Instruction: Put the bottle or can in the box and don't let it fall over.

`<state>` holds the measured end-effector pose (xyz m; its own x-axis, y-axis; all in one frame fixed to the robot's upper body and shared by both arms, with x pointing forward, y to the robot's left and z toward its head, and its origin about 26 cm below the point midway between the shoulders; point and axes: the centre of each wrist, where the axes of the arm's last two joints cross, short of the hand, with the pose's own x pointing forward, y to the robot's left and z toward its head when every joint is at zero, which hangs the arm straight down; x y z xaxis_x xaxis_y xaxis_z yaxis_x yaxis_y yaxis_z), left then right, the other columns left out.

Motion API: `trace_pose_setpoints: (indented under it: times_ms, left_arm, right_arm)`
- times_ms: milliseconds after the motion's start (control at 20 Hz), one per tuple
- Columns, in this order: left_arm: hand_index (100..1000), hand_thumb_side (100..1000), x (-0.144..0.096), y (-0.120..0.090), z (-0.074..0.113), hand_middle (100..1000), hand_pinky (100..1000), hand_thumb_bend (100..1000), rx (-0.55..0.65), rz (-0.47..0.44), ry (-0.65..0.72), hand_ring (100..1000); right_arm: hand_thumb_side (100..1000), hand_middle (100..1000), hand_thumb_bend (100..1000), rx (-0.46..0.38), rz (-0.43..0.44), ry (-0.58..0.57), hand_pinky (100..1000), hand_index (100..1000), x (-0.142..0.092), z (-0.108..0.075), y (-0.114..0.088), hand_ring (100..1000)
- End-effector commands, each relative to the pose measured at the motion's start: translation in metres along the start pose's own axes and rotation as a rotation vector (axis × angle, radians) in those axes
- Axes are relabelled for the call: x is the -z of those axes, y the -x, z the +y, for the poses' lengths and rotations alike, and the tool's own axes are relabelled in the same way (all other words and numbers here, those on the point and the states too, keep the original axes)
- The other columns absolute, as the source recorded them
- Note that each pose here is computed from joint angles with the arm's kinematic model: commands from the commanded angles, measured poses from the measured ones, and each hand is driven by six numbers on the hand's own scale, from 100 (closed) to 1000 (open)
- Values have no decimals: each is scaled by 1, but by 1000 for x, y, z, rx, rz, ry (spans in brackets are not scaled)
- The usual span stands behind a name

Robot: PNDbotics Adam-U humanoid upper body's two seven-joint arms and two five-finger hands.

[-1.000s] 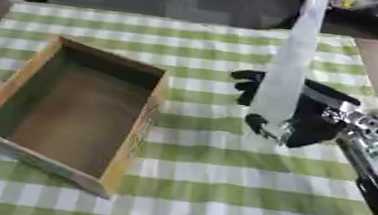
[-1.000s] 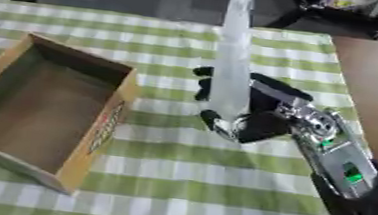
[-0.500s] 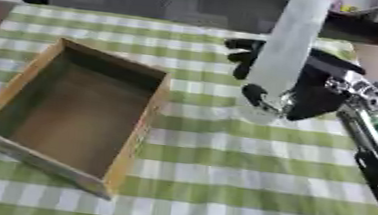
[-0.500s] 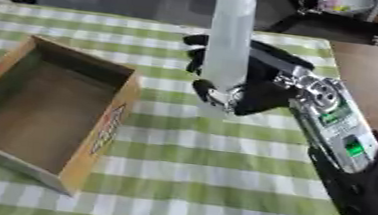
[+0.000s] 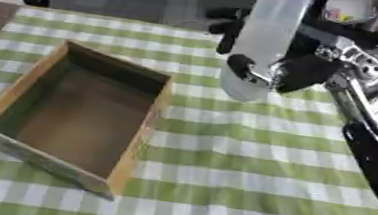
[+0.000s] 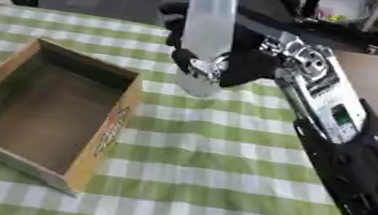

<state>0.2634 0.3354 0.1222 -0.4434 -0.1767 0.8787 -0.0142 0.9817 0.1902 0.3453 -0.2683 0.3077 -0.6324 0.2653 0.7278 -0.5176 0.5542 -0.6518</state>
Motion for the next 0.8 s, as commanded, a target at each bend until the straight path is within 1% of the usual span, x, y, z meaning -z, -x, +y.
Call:
trace_pose_setpoints:
  times_ms: [50, 200, 450, 800]
  left_arm:
    - [838, 859, 3, -7, 6, 972, 1000, 105, 26, -16, 12, 786]
    - [838, 858, 4, -8, 6, 972, 1000, 105, 26, -18, 14, 786]
    - [838, 854, 5, -9, 6, 971, 1000, 104, 25, -25, 13, 786]
    - [839, 851, 7, -11, 7, 972, 1000, 106, 20, -35, 1, 786]
  right_arm:
    - [213, 1000, 100, -8, -17, -11, 891, 408, 9, -7, -9, 1000]
    - [210, 1000, 100, -10, -18, -26, 890, 409, 21, -8, -9, 1000]
    - [206, 1000, 100, -28, 1, -55, 890, 409, 40, -8, -4, 1000]
    - [205, 1000, 100, -12, 41, -70, 891, 411, 67, -2, 14, 1000]
